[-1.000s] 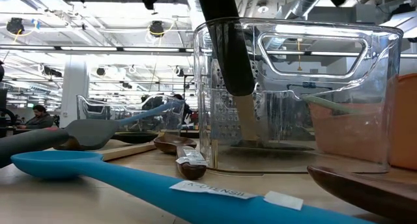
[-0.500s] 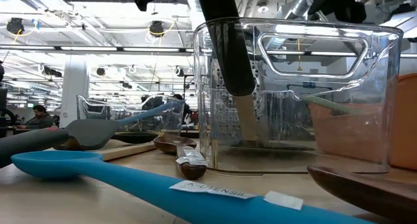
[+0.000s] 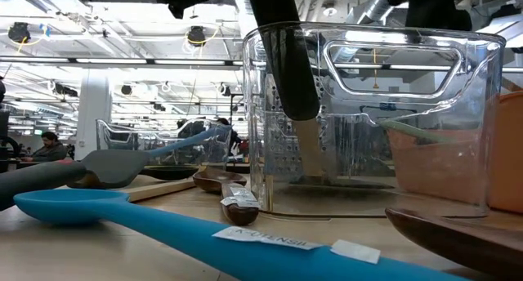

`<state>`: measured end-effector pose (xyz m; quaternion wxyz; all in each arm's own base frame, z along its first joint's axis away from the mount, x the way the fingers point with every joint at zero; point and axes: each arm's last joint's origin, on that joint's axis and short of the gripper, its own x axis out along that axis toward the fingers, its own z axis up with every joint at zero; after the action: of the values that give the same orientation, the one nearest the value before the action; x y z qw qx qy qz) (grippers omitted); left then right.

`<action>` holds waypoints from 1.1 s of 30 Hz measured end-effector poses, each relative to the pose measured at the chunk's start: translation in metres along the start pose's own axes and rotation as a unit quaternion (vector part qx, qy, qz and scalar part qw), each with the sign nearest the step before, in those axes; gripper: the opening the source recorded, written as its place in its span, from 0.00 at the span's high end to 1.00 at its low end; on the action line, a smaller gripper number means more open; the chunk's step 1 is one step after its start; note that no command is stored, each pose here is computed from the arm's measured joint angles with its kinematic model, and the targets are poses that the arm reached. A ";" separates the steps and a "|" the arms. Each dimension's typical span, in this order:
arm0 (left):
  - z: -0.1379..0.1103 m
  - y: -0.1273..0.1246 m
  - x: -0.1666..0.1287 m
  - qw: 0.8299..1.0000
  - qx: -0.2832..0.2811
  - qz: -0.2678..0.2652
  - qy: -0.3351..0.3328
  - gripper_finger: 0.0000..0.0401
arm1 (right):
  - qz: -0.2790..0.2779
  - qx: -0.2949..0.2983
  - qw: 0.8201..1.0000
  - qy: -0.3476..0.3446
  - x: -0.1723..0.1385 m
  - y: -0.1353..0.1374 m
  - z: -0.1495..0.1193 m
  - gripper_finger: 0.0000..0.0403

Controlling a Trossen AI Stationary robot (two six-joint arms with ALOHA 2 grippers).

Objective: Pick & Place Kitchen Items
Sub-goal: Put the blue knife into the orange bin

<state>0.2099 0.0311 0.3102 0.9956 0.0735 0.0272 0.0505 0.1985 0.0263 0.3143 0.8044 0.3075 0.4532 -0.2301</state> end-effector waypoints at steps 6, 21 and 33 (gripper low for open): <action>0.000 0.000 0.000 1.000 0.000 0.000 0.001 0.73 | -0.027 -0.022 0.999 0.022 0.018 0.015 -0.008 0.91; -0.003 -0.001 0.000 0.999 -0.027 -0.003 0.018 0.73 | -0.042 -0.043 0.998 0.010 0.022 0.028 -0.023 0.91; -0.005 -0.001 0.000 0.999 -0.028 -0.003 0.024 0.73 | -0.008 0.014 0.999 0.035 0.061 0.013 -0.047 0.91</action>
<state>0.2096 0.0308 0.3055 0.9966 0.0438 0.0500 0.0496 0.2089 0.0622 0.2460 0.7820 0.3228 0.4801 -0.2320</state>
